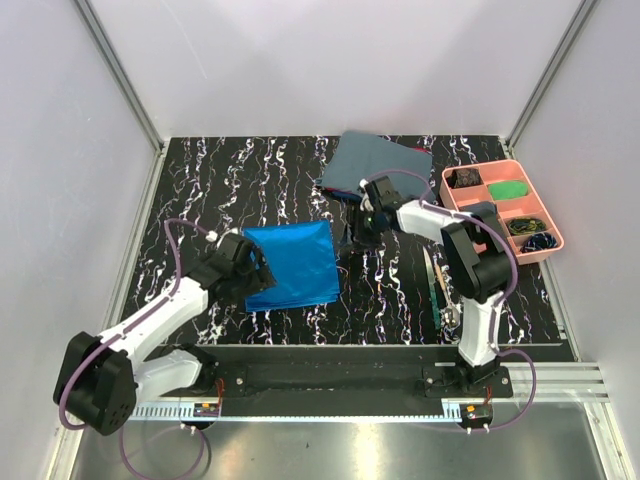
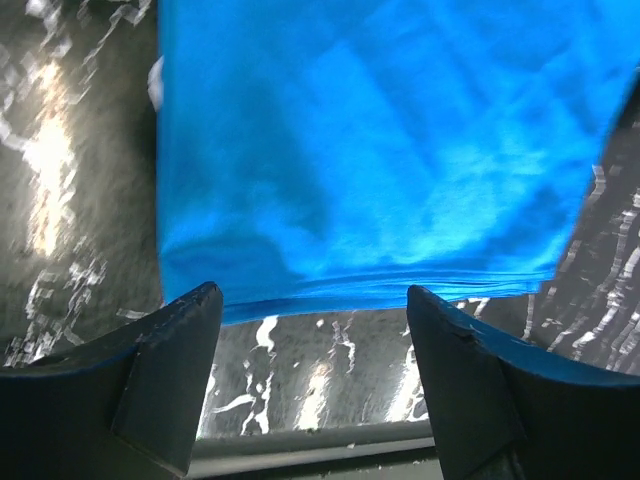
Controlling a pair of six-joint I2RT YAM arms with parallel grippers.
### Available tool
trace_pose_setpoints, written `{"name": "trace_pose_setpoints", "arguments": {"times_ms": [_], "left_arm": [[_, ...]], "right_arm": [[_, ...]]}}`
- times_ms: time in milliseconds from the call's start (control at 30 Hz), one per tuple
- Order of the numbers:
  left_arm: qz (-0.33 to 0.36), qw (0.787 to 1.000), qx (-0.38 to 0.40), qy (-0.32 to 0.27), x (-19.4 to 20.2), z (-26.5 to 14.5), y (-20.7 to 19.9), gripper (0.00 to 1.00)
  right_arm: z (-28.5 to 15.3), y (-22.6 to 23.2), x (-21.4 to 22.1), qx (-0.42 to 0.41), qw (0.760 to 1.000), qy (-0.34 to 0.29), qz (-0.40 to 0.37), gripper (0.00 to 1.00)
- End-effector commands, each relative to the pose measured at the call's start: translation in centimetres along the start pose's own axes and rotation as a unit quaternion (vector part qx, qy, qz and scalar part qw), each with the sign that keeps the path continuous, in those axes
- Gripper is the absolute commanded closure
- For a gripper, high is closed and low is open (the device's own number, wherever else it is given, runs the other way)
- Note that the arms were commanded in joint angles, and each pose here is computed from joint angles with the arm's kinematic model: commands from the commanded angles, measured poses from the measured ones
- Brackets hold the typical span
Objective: Fold the napkin into a case and place the utensils inside
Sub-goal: Rotate the square-folded napkin at the center of the board, then smooth out the square-folded napkin at the center of the board.
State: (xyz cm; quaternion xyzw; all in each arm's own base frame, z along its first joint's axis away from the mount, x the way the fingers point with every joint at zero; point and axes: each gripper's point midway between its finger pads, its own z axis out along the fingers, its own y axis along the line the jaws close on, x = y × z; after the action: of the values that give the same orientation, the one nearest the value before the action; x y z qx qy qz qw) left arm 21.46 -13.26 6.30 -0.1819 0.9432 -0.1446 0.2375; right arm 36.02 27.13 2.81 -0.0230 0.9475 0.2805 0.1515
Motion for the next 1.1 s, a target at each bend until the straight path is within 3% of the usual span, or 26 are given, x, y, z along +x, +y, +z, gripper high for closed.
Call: {"name": "trace_pose_setpoints", "arguments": {"times_ms": [0, 167, 433, 667, 833, 1067], "left_arm": [[-0.046, 0.995, -0.083, 0.011, 0.5, -0.5, 2.6, 0.26], [-0.071, 0.989, -0.125, 0.01, 0.4, -0.2, 3.6, 0.35], [-0.121, 0.983, -0.129, -0.043, -1.2, -0.4, 4.6, 0.48], [-0.134, 0.983, -0.125, -0.032, -1.7, 0.3, 4.7, 0.49], [-0.139, 0.983, -0.119, -0.013, -1.0, 1.2, 4.5, 0.5], [-0.136, 0.983, -0.126, -0.008, -0.5, 1.9, 5.0, 0.64]], "right_arm": [[-2.8, 0.9, 3.9, -0.032, 0.999, 0.036, 0.023, 0.39], [-3.4, 0.8, 6.9, -0.06, 0.996, 0.042, 0.053, 0.4], [-2.6, 1.4, 9.2, -0.104, 0.989, 0.07, 0.077, 0.53], [-2.8, 1.8, 9.4, -0.11, 0.988, 0.072, 0.077, 0.53], [-2.7, 2.0, 9.6, -0.109, 0.988, 0.07, 0.083, 0.46], [-1.8, 2.6, 10.8, -0.114, 0.987, 0.089, 0.075, 0.44]]}}
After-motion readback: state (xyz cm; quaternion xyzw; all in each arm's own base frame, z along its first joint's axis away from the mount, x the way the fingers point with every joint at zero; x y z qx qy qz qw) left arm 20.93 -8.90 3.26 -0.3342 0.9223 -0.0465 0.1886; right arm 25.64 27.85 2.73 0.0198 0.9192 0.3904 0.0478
